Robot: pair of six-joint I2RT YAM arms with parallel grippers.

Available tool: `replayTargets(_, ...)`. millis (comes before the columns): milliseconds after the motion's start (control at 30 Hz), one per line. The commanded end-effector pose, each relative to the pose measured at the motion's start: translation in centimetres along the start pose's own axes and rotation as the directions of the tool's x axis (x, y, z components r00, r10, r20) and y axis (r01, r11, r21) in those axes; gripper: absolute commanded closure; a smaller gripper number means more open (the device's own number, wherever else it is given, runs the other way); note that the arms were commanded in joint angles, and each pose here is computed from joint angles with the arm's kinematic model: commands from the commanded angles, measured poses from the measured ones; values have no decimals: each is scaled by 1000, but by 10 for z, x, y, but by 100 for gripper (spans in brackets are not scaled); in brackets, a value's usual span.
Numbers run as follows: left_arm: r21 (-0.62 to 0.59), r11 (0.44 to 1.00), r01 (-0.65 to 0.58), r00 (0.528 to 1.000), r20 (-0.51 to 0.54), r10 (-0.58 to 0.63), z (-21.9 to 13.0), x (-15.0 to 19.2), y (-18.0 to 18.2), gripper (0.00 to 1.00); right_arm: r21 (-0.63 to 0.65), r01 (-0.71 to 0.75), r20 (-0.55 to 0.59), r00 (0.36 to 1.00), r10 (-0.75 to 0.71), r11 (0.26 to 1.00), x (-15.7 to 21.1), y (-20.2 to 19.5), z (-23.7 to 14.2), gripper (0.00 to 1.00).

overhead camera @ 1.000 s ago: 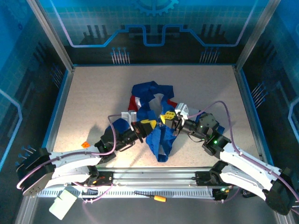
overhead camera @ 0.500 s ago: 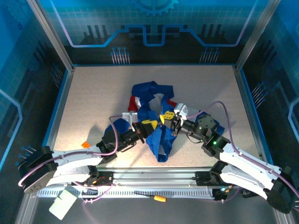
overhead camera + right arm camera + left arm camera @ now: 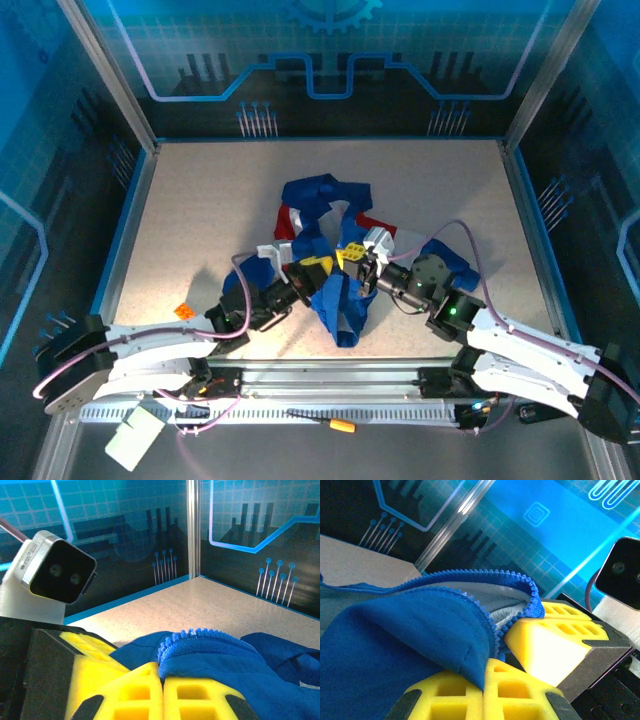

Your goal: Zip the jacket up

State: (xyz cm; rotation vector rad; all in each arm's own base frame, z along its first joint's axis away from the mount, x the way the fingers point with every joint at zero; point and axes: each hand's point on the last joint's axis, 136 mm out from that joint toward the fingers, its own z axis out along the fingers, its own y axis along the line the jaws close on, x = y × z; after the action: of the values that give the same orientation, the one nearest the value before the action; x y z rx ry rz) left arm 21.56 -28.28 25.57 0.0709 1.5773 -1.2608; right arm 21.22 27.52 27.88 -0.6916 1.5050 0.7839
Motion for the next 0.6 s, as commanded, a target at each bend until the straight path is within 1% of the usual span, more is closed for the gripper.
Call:
replayTargets(0, -52, 998, -23, 999, 38, 25, -7, -8, 8, 100, 23, 16, 101, 995, -19, 1000, -38, 1, -3, 100)
replayTargets(300, -37, 999, -13, 1000, 6, 13, -6, -2, 6, 100, 21, 16, 44, 999, -17, 1000, -34, 3, 3, 100)
replayTargets(433, -32, 999, -10, 1000, 10, 10, -8, -3, 5, 100, 27, 11, -23, 1000, -10, 1000, -27, 2, 6, 100)
replayTargets(567, -42, 999, -29, 999, 12, 30, -15, -9, 4, 100, 44, 12, -121, 993, -6, 999, -16, -1, 7, 100)
